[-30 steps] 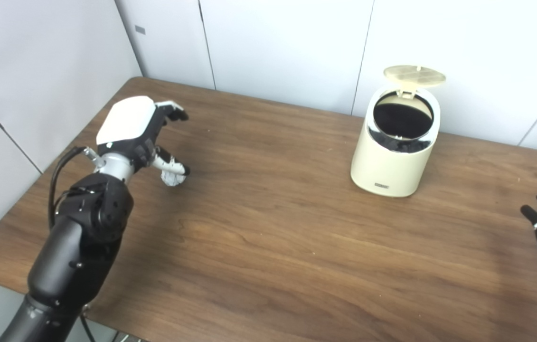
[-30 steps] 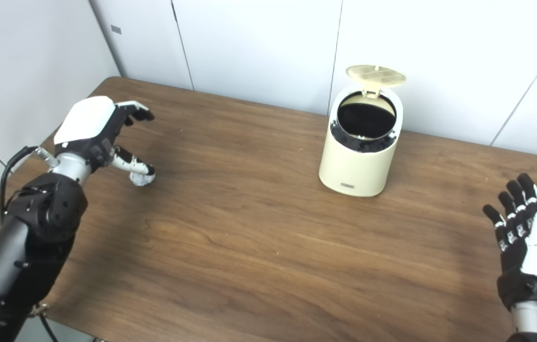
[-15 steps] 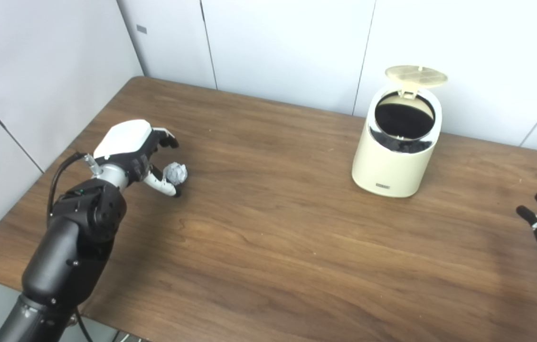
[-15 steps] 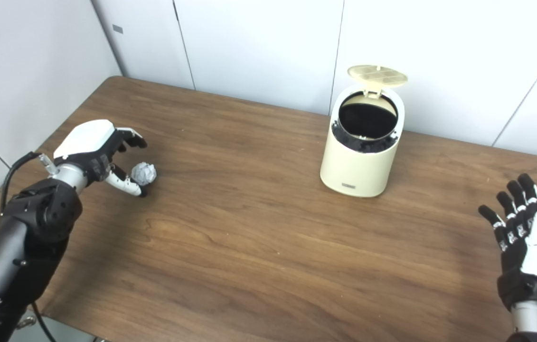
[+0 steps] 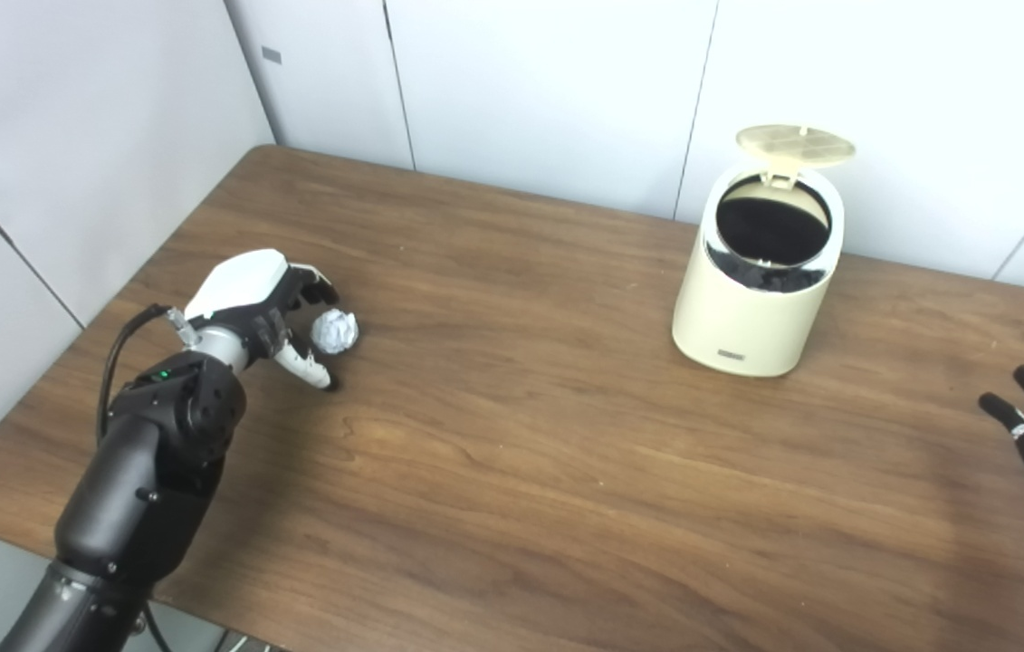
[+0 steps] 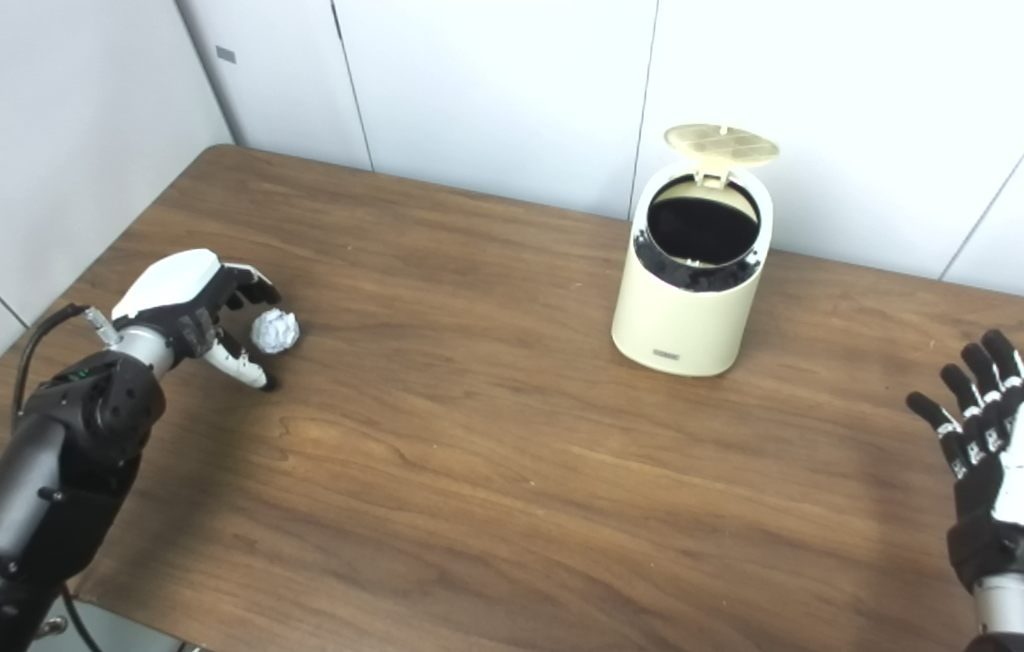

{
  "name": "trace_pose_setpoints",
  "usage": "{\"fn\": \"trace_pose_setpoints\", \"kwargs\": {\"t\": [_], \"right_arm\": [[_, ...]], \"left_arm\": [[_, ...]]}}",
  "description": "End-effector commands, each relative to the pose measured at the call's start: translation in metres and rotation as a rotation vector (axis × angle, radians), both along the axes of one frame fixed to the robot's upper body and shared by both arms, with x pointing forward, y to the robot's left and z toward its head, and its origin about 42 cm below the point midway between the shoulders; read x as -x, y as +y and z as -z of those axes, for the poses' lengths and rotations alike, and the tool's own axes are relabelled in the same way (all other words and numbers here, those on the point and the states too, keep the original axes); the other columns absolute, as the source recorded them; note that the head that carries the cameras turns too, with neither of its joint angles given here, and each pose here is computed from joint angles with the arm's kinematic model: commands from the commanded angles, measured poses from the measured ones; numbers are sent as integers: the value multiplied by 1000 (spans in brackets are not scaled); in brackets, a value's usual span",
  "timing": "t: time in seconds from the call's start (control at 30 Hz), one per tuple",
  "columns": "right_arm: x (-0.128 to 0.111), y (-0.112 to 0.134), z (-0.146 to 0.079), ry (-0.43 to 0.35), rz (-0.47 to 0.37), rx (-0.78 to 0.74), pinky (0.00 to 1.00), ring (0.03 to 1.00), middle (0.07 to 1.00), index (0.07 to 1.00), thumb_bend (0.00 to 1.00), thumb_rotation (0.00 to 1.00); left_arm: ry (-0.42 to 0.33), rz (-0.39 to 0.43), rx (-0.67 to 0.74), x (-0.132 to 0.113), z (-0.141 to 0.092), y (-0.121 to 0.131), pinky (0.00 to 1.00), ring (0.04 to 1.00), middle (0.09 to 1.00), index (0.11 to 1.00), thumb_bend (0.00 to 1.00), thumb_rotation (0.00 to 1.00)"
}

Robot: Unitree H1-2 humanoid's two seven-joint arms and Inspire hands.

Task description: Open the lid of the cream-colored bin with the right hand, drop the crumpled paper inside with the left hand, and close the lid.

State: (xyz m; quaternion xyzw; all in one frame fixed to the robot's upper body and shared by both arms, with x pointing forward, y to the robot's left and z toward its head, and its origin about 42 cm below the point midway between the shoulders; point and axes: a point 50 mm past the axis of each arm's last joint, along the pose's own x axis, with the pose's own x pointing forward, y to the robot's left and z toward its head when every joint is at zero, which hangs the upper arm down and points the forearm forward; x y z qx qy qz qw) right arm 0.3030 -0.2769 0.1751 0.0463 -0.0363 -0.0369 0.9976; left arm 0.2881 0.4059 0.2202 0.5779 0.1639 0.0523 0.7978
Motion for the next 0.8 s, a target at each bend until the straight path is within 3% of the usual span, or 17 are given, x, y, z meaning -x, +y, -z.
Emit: {"fn": "trace_pose_setpoints", "kwargs": {"t": [0.0,0.23,0.47,0.77], "right_arm": [[-3,2,-17,-76,-11,4,801,924,937,922,568,970],[-2,2,-18,-76,-10,3,796,919,934,924,562,975],[-2,2,-19,-73,-21,9,804,917,937,931,559,989],[-2,1,-20,-66,-36,9,790,904,928,922,541,999]], "left_arm": [[-87,0,-25,-12,-20,0,659,765,782,719,897,0],[-103,21,-23,-20,-23,-5,671,763,772,719,888,0],[-133,46,15,-21,-27,-6,588,673,722,723,881,0],[-140,35,7,-20,-29,-2,577,655,707,698,881,0]]}}
